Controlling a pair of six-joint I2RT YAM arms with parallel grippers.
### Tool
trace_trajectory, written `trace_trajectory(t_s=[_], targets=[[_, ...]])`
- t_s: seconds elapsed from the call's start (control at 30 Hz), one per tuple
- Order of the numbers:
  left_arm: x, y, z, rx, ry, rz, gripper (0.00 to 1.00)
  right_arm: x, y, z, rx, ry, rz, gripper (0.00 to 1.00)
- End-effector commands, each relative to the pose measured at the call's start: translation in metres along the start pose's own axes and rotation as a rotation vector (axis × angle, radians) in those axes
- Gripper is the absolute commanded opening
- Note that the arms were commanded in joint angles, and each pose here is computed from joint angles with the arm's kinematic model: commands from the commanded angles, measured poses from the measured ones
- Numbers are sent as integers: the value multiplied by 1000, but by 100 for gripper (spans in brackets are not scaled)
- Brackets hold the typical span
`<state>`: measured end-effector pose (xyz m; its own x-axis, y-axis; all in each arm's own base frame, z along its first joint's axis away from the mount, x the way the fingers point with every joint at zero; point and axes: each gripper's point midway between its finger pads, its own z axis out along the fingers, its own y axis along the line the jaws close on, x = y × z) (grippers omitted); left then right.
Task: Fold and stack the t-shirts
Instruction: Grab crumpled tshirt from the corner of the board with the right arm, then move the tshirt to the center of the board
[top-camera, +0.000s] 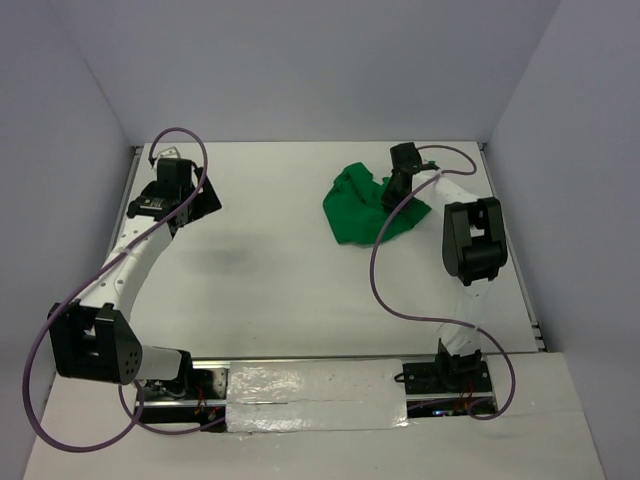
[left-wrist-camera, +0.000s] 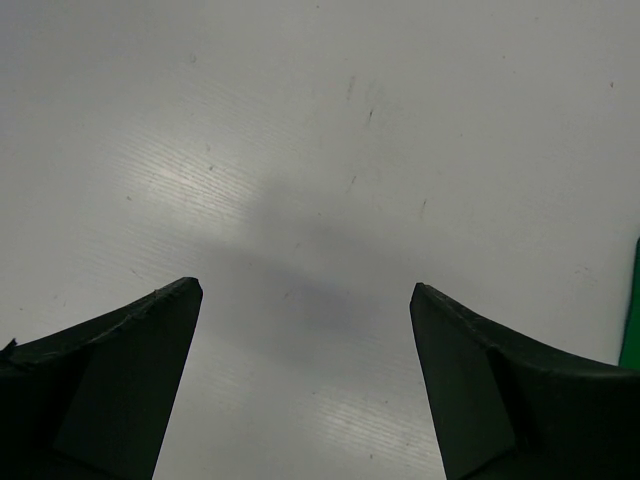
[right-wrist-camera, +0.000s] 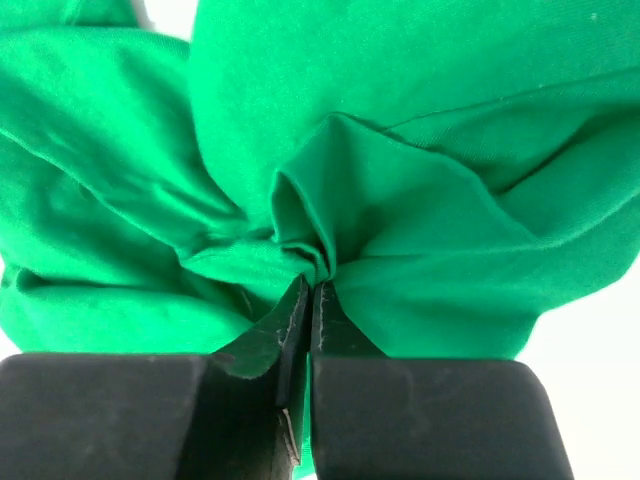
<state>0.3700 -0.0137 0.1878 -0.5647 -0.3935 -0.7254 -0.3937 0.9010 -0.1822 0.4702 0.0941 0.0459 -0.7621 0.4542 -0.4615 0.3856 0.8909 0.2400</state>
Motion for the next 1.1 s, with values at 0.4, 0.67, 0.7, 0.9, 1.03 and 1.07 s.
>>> trace_trajectory(t_s=[0.4,0.67,0.7,0.9,1.03,1.07], targets=[[-22,57,-6,-196,-25,-211,99,-51,247,-319,-666,-423,-225,0],[-56,101,-19,-207,-57,-376,100,-22,223,-380,-810,-570,-268,2],[-58,99,-20,-193,-60,-384,99,-35,199,-371,-760,-597,-226,6],[-51,77,-8,-73,-8,-413,99,10,102,-163,-397,-155,-155,91],[-27,75,10,-76,92,-406,99,43,75,-124,-302,-41,-156,95],[-24,75,11,-77,101,-402,99,45,72,-127,-312,-52,-154,95]])
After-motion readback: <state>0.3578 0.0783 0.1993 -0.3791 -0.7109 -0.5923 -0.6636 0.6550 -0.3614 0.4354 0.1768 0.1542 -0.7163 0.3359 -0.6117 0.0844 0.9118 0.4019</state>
